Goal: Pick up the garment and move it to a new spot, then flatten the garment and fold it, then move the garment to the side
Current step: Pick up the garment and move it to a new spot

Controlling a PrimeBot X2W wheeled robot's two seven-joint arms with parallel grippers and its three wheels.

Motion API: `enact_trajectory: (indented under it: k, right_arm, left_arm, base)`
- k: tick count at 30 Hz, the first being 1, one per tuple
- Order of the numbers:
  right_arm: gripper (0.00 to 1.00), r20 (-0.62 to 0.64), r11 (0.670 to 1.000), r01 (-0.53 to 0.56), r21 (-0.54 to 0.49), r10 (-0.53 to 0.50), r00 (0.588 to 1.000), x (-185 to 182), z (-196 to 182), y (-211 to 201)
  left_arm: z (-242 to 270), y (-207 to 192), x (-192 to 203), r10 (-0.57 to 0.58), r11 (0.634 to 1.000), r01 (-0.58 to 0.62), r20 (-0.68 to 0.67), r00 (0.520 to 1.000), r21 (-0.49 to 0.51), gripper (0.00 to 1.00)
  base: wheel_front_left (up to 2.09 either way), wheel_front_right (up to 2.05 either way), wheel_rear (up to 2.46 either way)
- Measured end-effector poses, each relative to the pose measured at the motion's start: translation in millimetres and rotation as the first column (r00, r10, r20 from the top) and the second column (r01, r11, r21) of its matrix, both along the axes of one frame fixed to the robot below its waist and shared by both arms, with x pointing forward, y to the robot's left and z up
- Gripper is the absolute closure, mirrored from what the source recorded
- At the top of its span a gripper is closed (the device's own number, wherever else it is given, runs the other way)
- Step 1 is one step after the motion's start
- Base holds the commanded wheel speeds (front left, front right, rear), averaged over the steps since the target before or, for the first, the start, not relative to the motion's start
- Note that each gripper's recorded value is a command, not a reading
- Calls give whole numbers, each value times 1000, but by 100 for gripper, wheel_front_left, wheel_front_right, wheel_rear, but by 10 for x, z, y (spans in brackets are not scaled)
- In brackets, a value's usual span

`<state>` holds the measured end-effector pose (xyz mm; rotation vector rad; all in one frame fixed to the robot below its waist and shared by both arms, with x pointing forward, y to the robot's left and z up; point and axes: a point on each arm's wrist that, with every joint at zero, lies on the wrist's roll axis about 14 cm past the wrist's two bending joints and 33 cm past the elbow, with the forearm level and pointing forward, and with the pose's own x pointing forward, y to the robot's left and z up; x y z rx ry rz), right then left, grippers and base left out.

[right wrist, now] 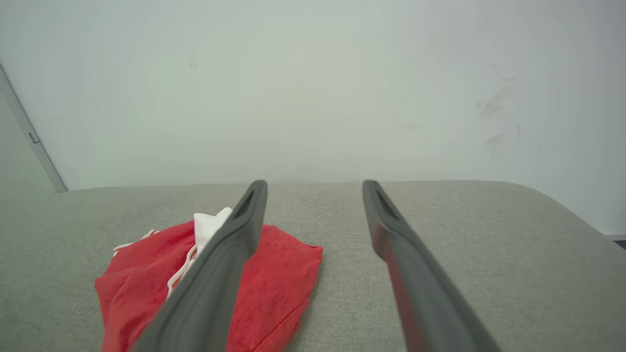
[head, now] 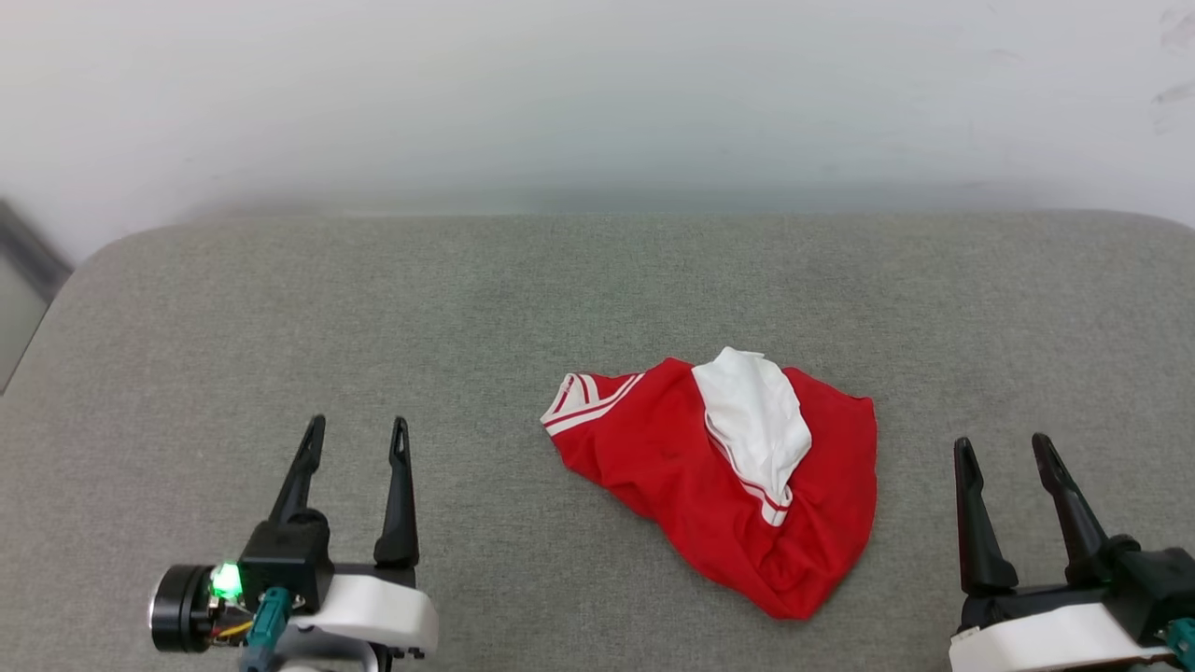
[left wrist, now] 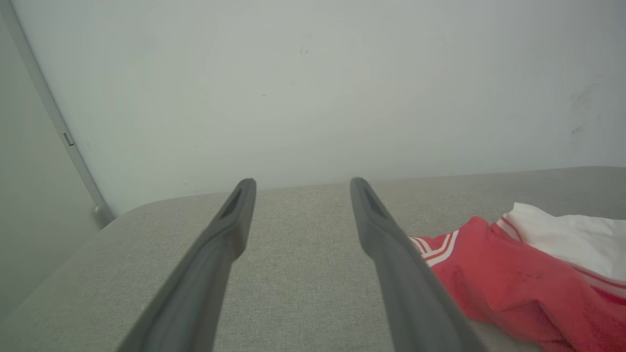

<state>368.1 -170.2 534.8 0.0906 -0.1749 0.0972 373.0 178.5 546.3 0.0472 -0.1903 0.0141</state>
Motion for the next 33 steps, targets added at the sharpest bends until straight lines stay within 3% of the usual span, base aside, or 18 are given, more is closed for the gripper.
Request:
enact_trajectory:
  k: [33]
  right_arm:
    - [0, -43, 1000, -10, 22, 11, 999, -86, -134, 33]
  left_arm:
    - [-206, 54, -185, 27, 999, -25, -46, 999, 27, 0]
  base:
    - [0, 0, 0]
